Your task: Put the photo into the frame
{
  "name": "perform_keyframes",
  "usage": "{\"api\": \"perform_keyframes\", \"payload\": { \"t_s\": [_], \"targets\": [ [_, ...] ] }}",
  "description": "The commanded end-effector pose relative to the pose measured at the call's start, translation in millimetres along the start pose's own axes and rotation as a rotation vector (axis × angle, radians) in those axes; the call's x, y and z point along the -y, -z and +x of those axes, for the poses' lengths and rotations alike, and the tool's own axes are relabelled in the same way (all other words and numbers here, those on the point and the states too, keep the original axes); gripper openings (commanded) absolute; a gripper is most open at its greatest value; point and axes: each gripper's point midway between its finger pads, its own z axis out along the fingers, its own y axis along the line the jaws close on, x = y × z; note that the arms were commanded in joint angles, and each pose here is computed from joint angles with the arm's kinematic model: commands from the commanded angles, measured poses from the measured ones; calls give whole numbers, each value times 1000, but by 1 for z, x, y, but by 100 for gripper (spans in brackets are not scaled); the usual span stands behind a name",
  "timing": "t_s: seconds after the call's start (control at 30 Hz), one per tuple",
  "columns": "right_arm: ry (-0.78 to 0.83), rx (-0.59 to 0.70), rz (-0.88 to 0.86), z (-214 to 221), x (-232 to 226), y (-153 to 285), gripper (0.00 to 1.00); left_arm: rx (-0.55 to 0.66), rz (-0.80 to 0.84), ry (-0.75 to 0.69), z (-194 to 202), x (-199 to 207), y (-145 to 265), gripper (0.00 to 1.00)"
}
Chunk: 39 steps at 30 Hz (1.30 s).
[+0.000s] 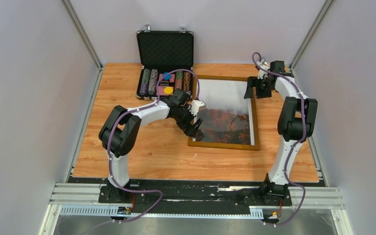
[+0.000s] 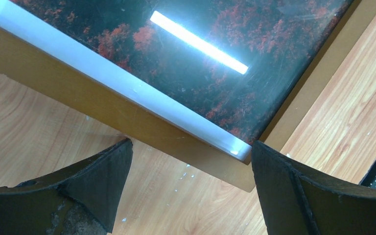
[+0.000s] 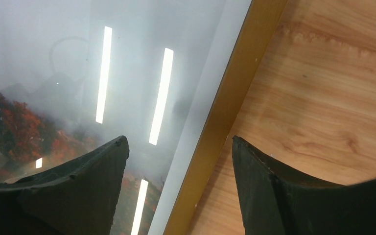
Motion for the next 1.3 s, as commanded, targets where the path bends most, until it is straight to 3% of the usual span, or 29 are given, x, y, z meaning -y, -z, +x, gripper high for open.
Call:
{"api": "perform_keyframes", "payload": {
  "t_s": [0.0, 0.27, 0.63, 0.83, 1.07, 1.27],
  "targets": [
    [7, 77, -12, -14, -9, 34, 76, -39, -89, 19, 18, -17, 11, 100],
    [-40, 123, 27, 2, 3, 67, 77, 105, -197, 63, -4, -49, 53, 100],
    [-45, 237, 116, 25, 1, 131, 79, 393, -416, 185, -17, -92, 171, 100],
    [-52, 304, 199, 42, -1, 162, 80, 508, -536, 212, -4, -96, 232, 100],
    [-86, 346, 279, 66, -2, 188, 99, 577, -628, 216, 11, -81, 286, 100],
    [-102, 430, 349, 76, -5, 220, 100, 604, -698, 241, 20, -62, 322, 100]
  ]
}}
